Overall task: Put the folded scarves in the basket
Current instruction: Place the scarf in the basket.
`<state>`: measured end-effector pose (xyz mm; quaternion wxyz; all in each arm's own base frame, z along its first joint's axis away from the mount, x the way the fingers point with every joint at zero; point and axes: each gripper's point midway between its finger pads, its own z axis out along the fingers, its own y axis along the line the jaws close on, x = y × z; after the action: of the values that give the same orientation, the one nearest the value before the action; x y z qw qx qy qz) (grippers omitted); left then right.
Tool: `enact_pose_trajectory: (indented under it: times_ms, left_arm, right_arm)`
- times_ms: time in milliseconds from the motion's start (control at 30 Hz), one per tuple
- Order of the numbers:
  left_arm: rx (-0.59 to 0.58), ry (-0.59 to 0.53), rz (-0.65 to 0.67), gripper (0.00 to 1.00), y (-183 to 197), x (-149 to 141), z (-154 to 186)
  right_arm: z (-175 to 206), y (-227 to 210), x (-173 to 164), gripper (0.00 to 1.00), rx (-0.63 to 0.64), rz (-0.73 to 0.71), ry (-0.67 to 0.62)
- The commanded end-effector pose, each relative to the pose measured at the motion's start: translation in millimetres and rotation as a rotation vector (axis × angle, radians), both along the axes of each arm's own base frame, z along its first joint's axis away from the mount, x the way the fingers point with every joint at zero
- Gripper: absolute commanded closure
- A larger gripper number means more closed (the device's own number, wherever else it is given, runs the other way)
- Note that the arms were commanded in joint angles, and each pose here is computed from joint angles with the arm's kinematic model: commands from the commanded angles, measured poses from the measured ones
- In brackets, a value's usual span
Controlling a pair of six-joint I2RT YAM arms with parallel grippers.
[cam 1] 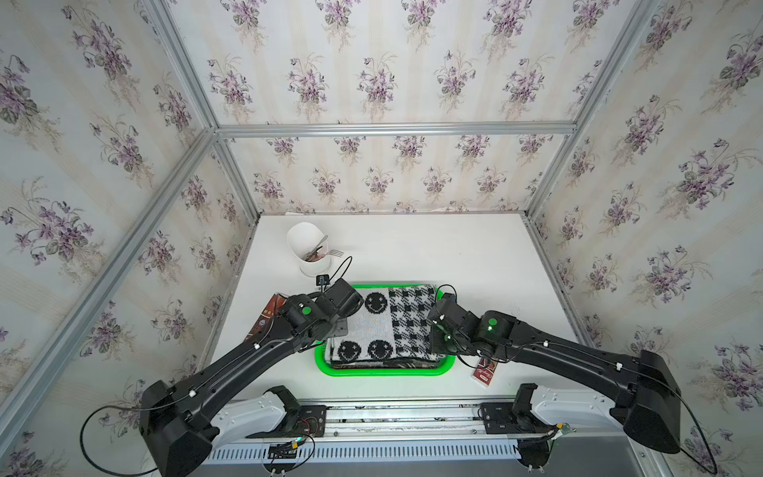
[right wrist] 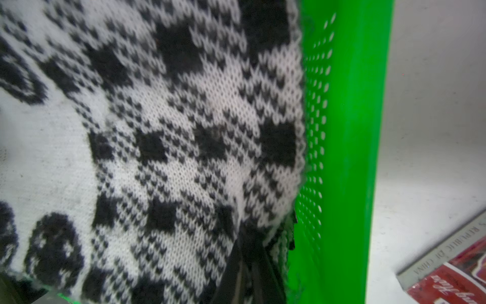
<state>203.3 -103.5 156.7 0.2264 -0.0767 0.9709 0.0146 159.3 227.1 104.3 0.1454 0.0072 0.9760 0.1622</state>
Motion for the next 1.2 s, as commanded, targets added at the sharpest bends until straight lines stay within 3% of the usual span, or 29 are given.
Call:
enact_pose_trajectory:
  times_ms: [0,100,233,367,500,700,800,1100,1167]
  left_arm:
    - [-0.049,0.105,0.003,0.46,1.0,-26.2,-8.8]
    - [-0.141,0.169,-0.006,0.46,-11.3,-40.2,-18.6]
    - [-0.139,0.214,0.013,0.46,-6.8,-52.1,-26.3]
    - [-0.237,0.228,0.007,0.51,-26.1,-52.4,-41.0]
    - [-0.213,0.221,0.041,0.73,-22.5,-50.2,-49.5]
    - [-0.139,0.086,0.094,0.94,6.7,-42.1,-23.5]
    - [-0.104,0.081,0.096,1.0,12.1,-41.2,-23.6]
    - [-0.019,0.104,0.09,1.0,19.8,-40.0,-29.2]
    - [-0.02,0.106,0.082,0.99,18.1,-39.1,-28.9]
  right_arm:
    - [-1.0,-0.2,-1.3,0.9,-0.003,0.004,0.006]
    - [0.7,-3.3,1.2,0.87,-0.018,-0.006,-0.01]
    - [4.6,-5.9,4.3,0.81,-0.031,-0.015,-0.026]
    - [4.4,-6.1,4.6,0.8,-0.034,-0.015,-0.027]
    - [4.2,-8.2,4.5,0.8,-0.038,-0.018,-0.032]
    - [5.5,-11.5,5.5,0.79,-0.042,-0.025,-0.045]
    - [7.7,-13.5,7.5,0.76,-0.051,-0.03,-0.057]
    - [30.6,-29.4,20.9,0.47,-0.067,-0.087,-0.149]
    - [40.2,-38.7,30.1,0.34,-0.078,-0.12,-0.186]
